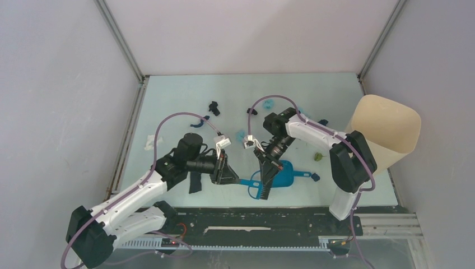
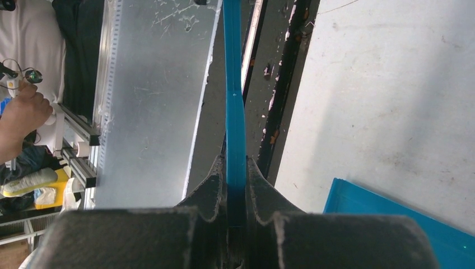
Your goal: Sweep away the paper scraps from the table
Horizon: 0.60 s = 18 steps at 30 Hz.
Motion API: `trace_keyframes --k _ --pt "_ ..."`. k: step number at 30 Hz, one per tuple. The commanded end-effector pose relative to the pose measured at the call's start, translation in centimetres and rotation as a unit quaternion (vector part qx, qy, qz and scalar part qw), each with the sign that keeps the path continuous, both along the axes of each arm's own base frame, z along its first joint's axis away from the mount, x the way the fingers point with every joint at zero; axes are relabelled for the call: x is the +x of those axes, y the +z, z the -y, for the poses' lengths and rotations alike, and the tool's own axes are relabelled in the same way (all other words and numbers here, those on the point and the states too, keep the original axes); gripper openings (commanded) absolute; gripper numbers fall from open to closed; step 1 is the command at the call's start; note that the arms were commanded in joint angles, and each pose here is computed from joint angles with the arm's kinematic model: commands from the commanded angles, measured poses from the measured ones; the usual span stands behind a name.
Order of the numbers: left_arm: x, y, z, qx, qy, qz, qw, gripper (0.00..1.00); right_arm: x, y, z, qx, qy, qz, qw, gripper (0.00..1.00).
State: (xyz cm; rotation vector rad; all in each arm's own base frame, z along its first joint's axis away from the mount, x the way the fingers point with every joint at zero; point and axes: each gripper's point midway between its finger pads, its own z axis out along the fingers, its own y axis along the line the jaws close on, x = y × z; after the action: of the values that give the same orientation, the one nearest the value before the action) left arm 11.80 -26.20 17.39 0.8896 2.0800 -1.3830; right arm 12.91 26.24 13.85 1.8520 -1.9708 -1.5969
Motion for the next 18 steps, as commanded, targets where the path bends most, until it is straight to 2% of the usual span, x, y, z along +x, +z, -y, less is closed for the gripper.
trace_keyframes --k 1,18 --pt "-0.17 1.6 0.09 -0.014 -0.011 0.035 0.999 0.3 0.75 0.71 -0.19 0.012 0.0 0.009 1.0 0.0" --pt "-0.22 0.94 0.4 -0.007 -0.018 0.023 1.0 0.19 0.76 1.22 -0.28 0.02 -0.005 0.005 1.0 0.0"
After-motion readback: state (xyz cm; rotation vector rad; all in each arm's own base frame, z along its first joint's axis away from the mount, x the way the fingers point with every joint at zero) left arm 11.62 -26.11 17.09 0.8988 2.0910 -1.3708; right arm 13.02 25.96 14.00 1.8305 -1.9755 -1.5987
